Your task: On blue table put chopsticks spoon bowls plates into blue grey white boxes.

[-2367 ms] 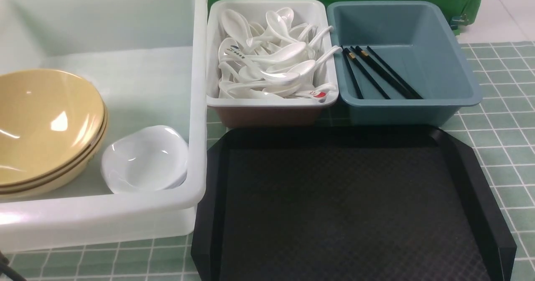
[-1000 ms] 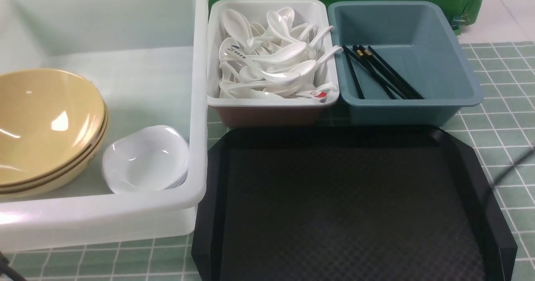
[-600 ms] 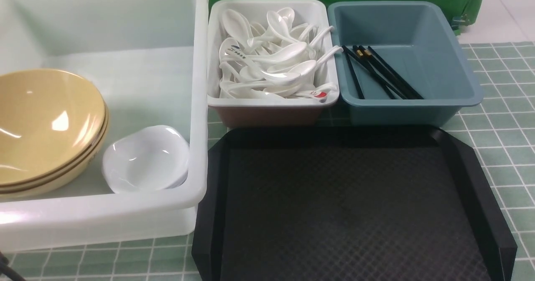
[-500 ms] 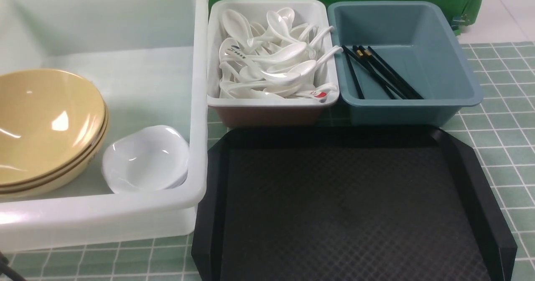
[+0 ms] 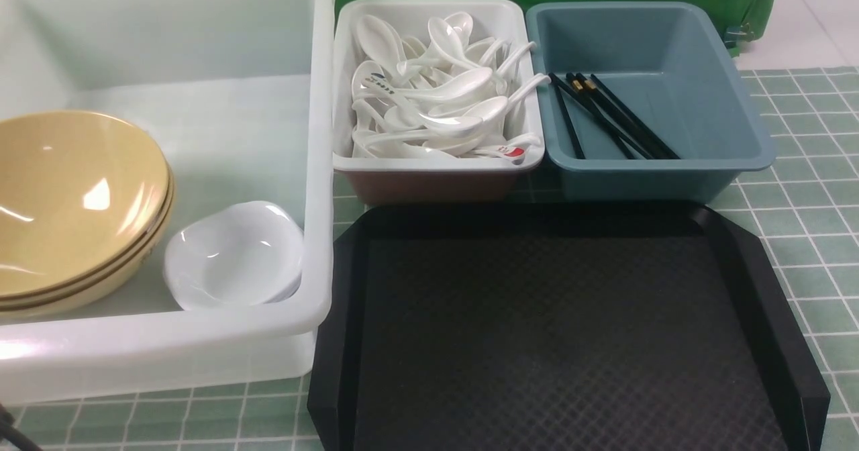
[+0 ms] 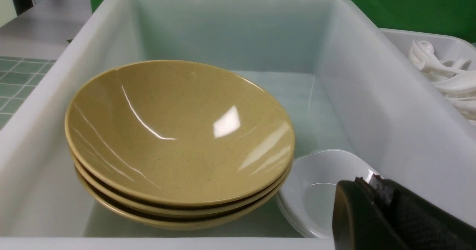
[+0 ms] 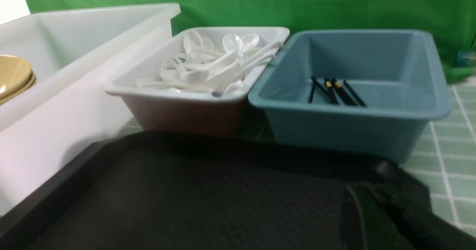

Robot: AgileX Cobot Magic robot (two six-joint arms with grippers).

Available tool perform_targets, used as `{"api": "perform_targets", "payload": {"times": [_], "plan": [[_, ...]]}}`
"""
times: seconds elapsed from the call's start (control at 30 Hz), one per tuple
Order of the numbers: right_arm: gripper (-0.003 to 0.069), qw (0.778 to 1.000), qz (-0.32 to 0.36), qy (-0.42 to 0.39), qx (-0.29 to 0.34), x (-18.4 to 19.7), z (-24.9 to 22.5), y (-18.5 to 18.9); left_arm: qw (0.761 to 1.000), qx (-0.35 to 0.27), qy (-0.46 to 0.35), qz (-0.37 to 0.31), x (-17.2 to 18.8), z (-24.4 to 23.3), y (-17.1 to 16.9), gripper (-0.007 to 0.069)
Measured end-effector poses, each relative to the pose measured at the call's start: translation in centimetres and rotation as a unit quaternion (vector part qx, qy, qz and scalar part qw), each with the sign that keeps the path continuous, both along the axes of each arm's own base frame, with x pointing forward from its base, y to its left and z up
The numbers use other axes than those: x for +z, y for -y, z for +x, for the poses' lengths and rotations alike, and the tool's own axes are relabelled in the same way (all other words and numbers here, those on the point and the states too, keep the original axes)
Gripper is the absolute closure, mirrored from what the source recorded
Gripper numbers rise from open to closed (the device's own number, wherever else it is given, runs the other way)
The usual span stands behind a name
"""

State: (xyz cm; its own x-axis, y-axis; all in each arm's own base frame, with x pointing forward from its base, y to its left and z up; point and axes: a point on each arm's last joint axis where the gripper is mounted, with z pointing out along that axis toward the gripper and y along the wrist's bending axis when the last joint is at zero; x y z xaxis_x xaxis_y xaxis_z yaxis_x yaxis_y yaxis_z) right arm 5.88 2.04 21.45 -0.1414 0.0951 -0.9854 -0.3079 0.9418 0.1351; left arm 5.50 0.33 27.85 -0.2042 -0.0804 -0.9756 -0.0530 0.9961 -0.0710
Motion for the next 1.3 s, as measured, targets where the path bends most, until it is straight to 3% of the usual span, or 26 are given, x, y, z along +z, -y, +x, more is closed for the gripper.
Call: {"api": "perform_targets", "payload": {"times": [0.3, 0.67, 0.87, 1.3], "plan": [[0.0621, 1.000, -0.028, -0.007, -0.011, -2.7, -0.2, 0.2, 1.000, 0.000, 0.000, 0.000, 0.0, 0.0, 0.0, 0.0624], [0.0621, 0.979, -0.079, 0.009, -0.186, -2.7, -0.3, 2.4, 1.000, 0.000, 0.000, 0.000, 0.0, 0.0, 0.0, 0.0624], [0.0621, 0.976, -0.088, -0.056, -0.190, -3.8, -0.5, 2.5, 1.000, 0.000, -0.001, 0.000, 0.0, 0.0, 0.0, 0.0624], [0.0621, 0.976, -0.089, -0.064, -0.189, -3.9, -0.5, 2.4, 1.000, 0.000, -0.002, 0.000, 0.0, 0.0, 0.0, 0.0624]]}}
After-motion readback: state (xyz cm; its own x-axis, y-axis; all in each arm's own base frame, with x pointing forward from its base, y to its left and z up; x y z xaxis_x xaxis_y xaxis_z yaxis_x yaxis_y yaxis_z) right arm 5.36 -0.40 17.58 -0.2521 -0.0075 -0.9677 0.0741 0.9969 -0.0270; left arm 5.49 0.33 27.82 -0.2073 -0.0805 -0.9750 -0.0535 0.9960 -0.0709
